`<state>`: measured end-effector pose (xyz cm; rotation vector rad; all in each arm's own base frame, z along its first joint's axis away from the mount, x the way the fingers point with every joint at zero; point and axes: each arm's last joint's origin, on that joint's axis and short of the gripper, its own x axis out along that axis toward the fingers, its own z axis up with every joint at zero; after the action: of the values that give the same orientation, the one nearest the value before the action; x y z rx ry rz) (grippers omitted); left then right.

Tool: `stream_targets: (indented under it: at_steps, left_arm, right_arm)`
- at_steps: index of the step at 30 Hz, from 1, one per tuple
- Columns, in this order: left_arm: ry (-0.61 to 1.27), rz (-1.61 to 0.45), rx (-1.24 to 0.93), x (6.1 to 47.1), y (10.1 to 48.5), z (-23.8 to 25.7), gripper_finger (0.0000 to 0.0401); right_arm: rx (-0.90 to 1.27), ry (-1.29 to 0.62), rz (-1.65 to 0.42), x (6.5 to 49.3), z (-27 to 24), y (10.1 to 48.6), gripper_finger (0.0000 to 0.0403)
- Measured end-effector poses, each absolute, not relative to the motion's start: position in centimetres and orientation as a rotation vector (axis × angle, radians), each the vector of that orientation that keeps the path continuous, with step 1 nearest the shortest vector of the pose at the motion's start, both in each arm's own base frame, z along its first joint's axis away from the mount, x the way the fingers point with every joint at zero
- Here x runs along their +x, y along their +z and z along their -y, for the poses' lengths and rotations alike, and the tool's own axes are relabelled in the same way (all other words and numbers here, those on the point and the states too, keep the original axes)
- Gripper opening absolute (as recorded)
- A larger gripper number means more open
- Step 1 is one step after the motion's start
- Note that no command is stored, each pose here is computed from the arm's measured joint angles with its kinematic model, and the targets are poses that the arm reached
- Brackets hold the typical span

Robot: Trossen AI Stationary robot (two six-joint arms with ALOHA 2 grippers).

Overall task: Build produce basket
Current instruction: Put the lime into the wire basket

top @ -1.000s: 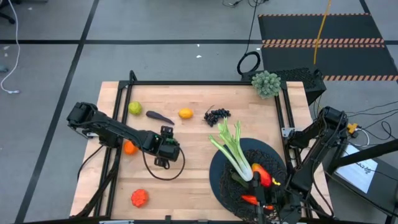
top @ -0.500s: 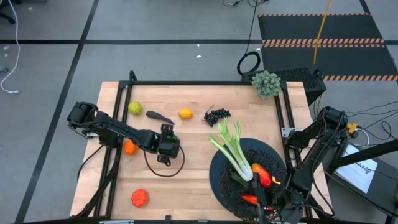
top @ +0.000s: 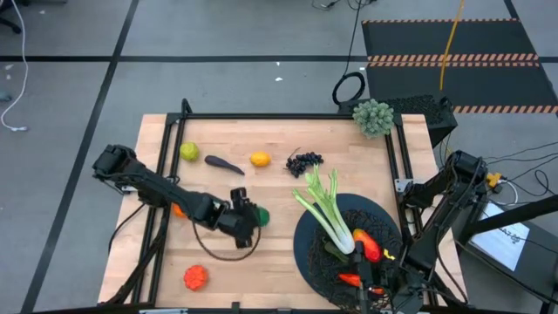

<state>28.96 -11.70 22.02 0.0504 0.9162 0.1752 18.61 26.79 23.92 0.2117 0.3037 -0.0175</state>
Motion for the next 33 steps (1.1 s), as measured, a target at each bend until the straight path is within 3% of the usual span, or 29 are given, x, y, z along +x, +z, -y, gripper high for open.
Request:
stream_targets:
  at_steps: [7,15,24,33]
  left_arm:
    - [0.094,-0.643,-0.015,28.7,27.1,17.6,0.023]
    - [0.0,-0.213,-0.092,27.9,29.7,22.5,0.023]
    - [-0.044,0.042,-0.081,29.7,28.7,25.1,0.023]
    - [-0.027,0.158,-0.168,32.0,25.5,25.9,0.0236]
  right_arm:
    - [0.153,-0.026,-0.227,20.8,-28.1,22.2,0.0221]
    - [0.091,-0.01,-0.101,24.7,-28.3,20.5,0.0232]
    - [0.091,-0.053,-0.052,26.4,-27.3,20.3,0.0287]
    - [0.09,-0.053,-0.061,26.3,-27.3,20.2,0.0295]
